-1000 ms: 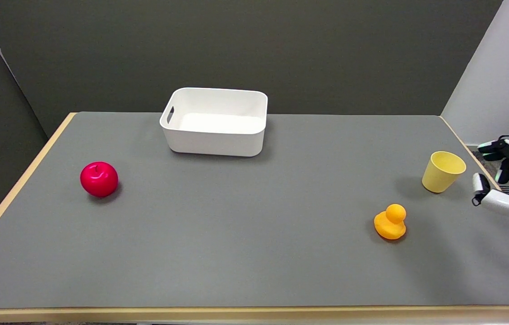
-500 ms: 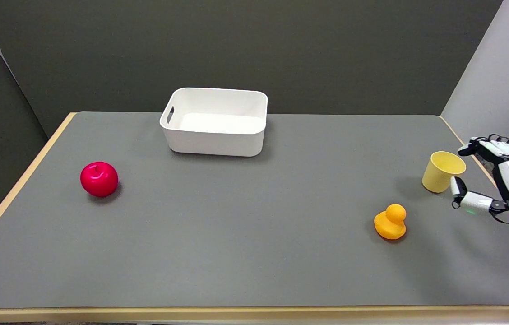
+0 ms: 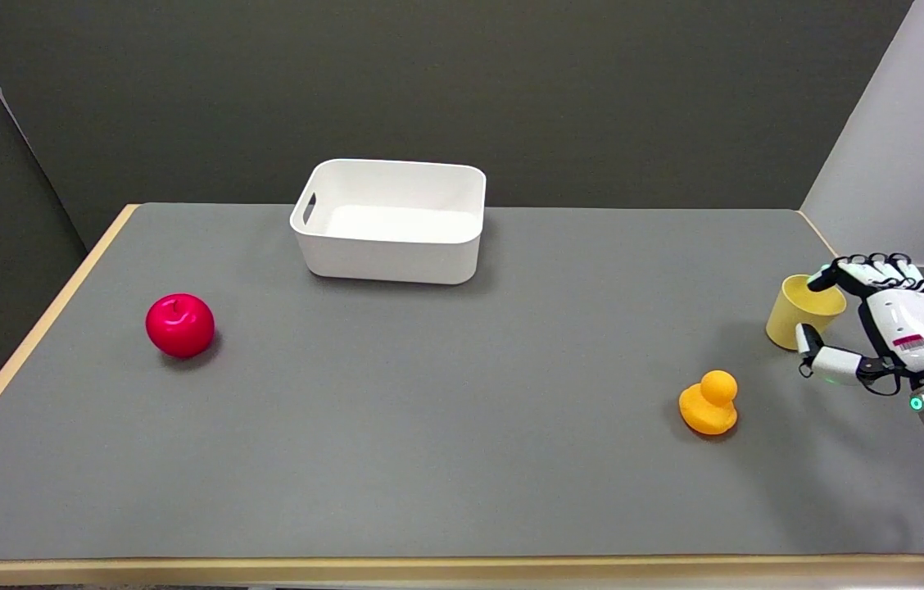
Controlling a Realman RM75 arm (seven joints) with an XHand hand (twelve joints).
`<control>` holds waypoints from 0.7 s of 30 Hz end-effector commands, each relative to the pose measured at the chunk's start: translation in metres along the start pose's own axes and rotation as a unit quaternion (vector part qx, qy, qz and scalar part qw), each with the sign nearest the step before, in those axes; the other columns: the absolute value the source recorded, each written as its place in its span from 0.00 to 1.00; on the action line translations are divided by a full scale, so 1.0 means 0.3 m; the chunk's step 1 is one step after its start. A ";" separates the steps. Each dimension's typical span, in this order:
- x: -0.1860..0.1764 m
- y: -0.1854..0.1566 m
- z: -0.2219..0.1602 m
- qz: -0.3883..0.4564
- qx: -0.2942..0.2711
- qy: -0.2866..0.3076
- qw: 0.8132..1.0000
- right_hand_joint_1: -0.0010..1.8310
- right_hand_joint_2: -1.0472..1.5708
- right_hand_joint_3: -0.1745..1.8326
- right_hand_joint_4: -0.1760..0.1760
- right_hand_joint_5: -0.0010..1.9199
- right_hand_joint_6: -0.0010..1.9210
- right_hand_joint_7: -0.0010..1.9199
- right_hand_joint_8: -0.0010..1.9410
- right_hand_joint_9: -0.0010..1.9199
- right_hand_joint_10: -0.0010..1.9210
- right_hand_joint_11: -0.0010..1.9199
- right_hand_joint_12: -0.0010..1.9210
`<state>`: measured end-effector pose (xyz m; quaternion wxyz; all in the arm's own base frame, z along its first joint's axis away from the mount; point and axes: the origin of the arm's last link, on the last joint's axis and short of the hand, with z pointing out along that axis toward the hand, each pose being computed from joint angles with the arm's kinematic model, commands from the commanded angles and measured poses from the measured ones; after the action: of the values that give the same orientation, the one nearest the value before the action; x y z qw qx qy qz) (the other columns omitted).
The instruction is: Pick up the yellow cup.
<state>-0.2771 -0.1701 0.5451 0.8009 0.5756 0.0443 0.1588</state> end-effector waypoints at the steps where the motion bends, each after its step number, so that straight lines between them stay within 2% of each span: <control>1: -0.026 0.041 0.049 -0.018 -0.022 -0.010 1.000 0.48 0.68 0.55 0.35 0.23 0.52 0.23 0.27 0.14 0.44 0.03 0.62; 12: -0.002 0.027 0.061 -0.019 -0.012 0.009 1.000 0.47 0.68 0.56 0.38 0.21 0.50 0.20 0.25 0.12 0.42 0.02 0.62; 16: -0.010 0.059 0.048 -0.017 -0.033 0.003 0.999 0.44 0.68 0.58 0.41 0.22 0.49 0.16 0.24 0.11 0.40 0.01 0.58; 21: -0.024 0.081 0.031 -0.011 -0.050 -0.002 0.999 0.44 0.67 0.59 0.38 0.19 0.44 0.12 0.21 0.07 0.37 0.00 0.57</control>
<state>-0.2788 -0.1803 0.5582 0.8127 0.5613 0.0514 0.1477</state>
